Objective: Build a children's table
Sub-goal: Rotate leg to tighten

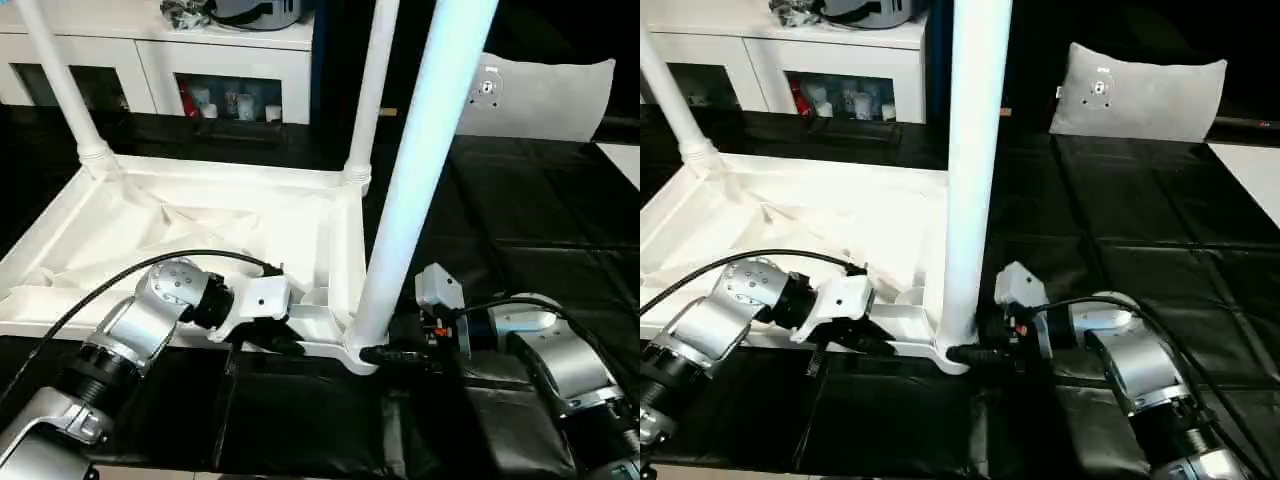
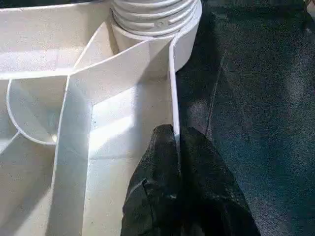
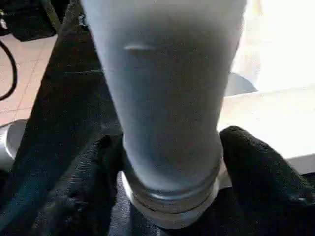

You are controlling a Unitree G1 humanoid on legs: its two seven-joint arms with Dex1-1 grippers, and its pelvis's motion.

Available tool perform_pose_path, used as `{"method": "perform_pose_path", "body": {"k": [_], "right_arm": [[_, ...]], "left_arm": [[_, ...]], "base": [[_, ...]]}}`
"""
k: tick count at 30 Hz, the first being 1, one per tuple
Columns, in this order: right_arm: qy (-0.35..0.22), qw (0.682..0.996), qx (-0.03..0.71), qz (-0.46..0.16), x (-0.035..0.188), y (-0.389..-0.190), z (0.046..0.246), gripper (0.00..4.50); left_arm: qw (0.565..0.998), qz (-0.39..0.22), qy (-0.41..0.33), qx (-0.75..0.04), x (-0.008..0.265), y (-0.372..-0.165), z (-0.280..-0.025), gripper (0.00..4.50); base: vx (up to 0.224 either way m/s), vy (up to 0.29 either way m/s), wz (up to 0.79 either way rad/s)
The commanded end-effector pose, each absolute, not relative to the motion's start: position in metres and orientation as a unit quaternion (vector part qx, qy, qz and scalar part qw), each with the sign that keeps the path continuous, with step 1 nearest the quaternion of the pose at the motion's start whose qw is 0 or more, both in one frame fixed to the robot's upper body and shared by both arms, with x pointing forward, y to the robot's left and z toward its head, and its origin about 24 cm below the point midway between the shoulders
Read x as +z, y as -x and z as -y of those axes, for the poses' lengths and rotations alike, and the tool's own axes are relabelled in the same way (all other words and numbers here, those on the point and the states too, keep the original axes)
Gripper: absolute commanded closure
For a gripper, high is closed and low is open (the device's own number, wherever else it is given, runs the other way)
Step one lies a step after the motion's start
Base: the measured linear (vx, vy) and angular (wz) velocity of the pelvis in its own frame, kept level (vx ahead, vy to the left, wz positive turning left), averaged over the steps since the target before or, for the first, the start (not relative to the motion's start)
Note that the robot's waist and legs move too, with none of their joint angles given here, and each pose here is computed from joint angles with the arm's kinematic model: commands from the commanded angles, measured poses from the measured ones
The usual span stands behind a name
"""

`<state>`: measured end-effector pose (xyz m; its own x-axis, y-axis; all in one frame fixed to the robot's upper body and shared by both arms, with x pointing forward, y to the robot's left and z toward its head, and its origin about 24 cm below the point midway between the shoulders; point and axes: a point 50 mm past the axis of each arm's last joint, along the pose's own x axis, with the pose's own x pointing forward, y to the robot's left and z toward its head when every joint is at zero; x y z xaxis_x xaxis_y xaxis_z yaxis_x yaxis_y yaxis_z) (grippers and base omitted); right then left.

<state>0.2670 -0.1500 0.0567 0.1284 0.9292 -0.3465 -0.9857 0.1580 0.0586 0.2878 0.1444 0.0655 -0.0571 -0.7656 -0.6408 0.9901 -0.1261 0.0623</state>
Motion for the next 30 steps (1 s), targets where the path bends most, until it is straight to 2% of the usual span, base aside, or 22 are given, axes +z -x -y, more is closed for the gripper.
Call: {"method": "perform_pose_path", "body": {"k": [1, 9, 13, 17, 19, 22, 25, 27, 30], "right_arm": [[0.102, 0.745, 0.642, -0.151, 0.061, -0.27, 0.151, 1.66], [0.075, 0.747, 0.643, -0.152, 0.058, -0.265, 0.147, 1.78], [0.016, 0.786, 0.6, -0.151, 0.055, -0.263, 0.136, 1.81], [-0.009, 0.836, 0.524, -0.166, 0.045, -0.268, 0.121, 1.84], [-0.022, 0.851, 0.497, -0.17, 0.042, -0.271, 0.114, 1.85], [-0.057, 0.885, 0.425, -0.181, 0.037, -0.278, 0.095, 1.85], [-0.072, 0.921, 0.337, -0.184, 0.035, -0.289, 0.081, 1.85], [-0.071, 0.928, 0.309, -0.195, 0.033, -0.292, 0.078, 1.85], [-0.062, 0.935, 0.299, -0.178, 0.035, -0.295, 0.072, 1.85]], "left_arm": [[0.587, -0.199, -0.291, -0.729, 0.066, -0.284, -0.134, 4.5], [0.598, -0.197, -0.28, -0.725, 0.067, -0.285, -0.134, 4.5], [0.657, -0.189, -0.243, -0.689, 0.071, -0.29, -0.124, 4.5], [0.713, -0.189, -0.19, -0.648, 0.075, -0.295, -0.108, 4.5], [0.729, -0.19, -0.176, -0.634, 0.075, -0.297, -0.102, 4.5], [0.773, -0.194, -0.156, -0.584, 0.076, -0.304, -0.086, 4.5], [0.835, -0.189, -0.122, -0.502, 0.08, -0.316, -0.069, 4.5], [0.852, -0.182, -0.118, -0.476, 0.082, -0.321, -0.066, 4.5], [0.866, -0.175, -0.116, -0.453, 0.085, -0.324, -0.061, 4.5]], "base": [[0.0, 0.0, 0.0], [0.0, 0.0, 0.0], [0.0, 0.0, 0.0], [0.0, 0.0, 0.0], [0.0, 0.0, 0.0], [0.0, 0.0, 0.0], [0.0, 0.0, 0.0], [0.0, 0.0, 0.0], [0.0, 0.0, 0.0]]}}
